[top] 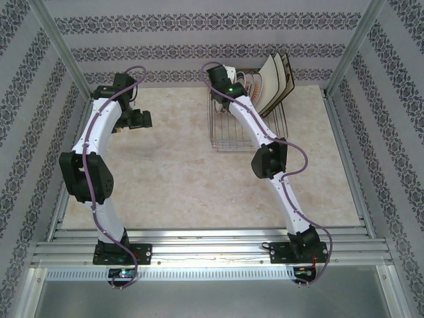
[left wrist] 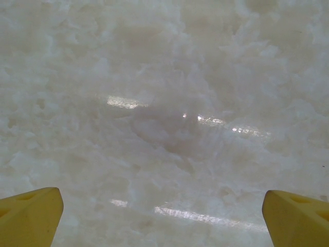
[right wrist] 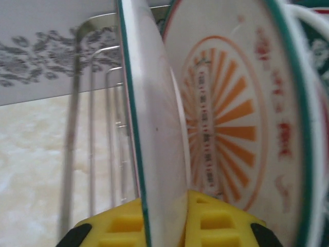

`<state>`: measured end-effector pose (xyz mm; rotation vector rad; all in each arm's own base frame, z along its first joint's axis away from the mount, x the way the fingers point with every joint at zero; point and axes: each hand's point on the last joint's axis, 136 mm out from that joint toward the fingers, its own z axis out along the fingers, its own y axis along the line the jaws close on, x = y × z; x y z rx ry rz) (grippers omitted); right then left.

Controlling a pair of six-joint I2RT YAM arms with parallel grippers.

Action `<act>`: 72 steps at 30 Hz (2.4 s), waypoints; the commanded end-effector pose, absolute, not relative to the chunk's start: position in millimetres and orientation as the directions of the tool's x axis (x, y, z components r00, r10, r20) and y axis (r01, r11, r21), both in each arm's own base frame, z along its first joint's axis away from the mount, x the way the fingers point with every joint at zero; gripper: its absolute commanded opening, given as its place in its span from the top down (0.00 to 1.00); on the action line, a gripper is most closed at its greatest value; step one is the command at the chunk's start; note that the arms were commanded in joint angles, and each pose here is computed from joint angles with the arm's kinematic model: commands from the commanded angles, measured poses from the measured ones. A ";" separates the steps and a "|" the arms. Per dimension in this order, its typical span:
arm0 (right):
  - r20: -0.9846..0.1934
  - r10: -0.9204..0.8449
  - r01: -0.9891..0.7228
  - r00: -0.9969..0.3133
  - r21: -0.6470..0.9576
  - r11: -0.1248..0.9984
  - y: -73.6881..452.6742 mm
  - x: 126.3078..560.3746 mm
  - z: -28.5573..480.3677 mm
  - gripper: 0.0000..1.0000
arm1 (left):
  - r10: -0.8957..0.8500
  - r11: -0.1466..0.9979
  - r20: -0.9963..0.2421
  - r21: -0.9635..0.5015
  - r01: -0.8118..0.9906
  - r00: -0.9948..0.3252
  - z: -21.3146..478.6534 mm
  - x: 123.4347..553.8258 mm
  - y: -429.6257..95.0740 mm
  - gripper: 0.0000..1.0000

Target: Unload the plates from the dish rack

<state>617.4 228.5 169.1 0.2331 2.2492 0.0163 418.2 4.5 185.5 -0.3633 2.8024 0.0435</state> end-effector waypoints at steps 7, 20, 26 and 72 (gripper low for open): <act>-0.805 0.179 0.100 -0.566 0.148 0.984 247.5 617.3 205.6 1.00 | -0.233 0.967 -0.357 0.011 -0.253 -0.905 196.8 416.9 7.4 0.00; -0.868 0.156 0.053 -0.472 0.149 0.987 246.0 598.8 286.1 1.00 | -0.230 0.966 -0.354 0.032 -0.258 -0.907 193.1 416.9 10.5 0.00; -0.889 0.142 0.036 -0.435 0.141 0.989 237.4 583.1 326.3 1.00 | -0.232 0.966 -0.355 0.023 -0.257 -0.906 191.0 417.1 9.3 0.00; -0.415 0.187 -0.343 -0.890 0.881 0.325 266.1 450.7 247.0 1.00 | -0.196 0.947 -0.511 -0.319 -0.028 -0.837 230.7 443.9 -53.0 0.00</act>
